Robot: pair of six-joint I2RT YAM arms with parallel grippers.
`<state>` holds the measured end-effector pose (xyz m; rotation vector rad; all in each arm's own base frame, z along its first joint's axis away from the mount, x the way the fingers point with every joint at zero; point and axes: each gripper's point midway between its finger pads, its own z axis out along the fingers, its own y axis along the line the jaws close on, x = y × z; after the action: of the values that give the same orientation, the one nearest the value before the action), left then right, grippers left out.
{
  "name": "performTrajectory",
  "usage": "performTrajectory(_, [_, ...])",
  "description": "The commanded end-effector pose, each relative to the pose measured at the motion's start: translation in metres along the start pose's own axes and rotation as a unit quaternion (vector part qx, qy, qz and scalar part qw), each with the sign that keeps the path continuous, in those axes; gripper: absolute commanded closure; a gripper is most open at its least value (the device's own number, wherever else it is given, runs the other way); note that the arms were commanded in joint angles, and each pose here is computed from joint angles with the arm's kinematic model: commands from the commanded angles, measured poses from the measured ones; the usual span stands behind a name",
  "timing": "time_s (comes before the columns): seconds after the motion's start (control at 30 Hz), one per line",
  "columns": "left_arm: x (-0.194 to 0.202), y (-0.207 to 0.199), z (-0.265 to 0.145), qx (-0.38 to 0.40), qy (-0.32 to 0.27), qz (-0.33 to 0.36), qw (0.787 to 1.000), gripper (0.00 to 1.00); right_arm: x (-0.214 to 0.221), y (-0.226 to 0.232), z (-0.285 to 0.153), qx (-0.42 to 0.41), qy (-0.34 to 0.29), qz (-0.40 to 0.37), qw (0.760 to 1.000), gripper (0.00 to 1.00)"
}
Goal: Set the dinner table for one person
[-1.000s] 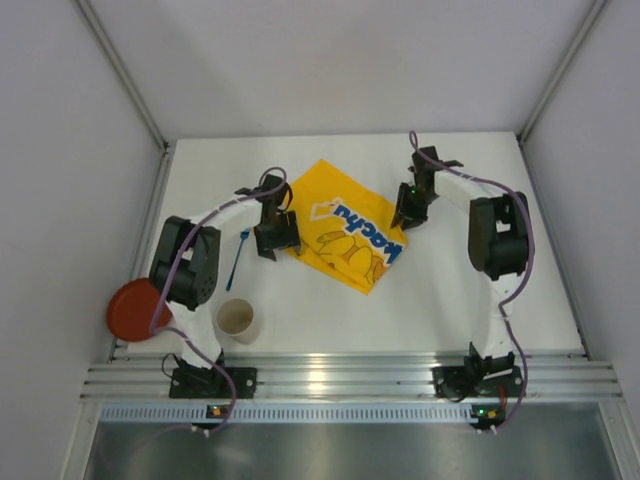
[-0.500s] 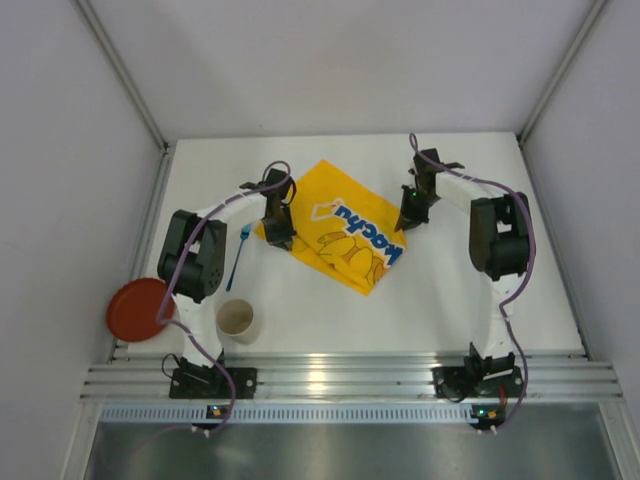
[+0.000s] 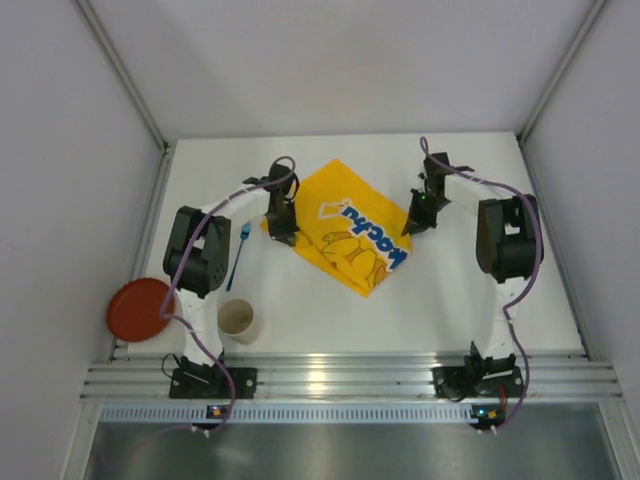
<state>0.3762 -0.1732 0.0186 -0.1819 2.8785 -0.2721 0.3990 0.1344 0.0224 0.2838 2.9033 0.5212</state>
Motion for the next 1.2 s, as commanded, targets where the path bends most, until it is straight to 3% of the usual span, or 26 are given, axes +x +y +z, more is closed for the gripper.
performTrajectory(0.0, [0.011, 0.027, 0.03, -0.049, 0.029, 0.034, 0.998, 1.0, -0.002, -0.024, -0.027, 0.026, -0.017, 0.033, 0.999, 1.0])
performTrajectory(0.2, [-0.008, 0.037, 0.03, -0.079, 0.027, 0.071, 0.994, 1.0, 0.02, -0.067, -0.043, 0.071, -0.008, 0.075, 0.995, 1.0])
performTrajectory(0.5, [-0.044, 0.061, 0.023, -0.139, 0.013, 0.093, 0.986, 1.0, 0.101, -0.109, -0.051, 0.153, 0.051, 0.141, 0.977, 1.0])
performTrajectory(0.73, [-0.056, 0.096, 0.015, -0.148, 0.015, 0.071, 0.986, 1.0, 0.109, -0.139, -0.069, 0.189, 0.044, 0.183, 0.964, 1.0])
performTrajectory(1.17, [-0.082, 0.112, 0.009, -0.178, -0.001, 0.07, 0.981, 1.0, 0.145, -0.17, -0.089, 0.223, 0.048, 0.242, 0.943, 1.0])
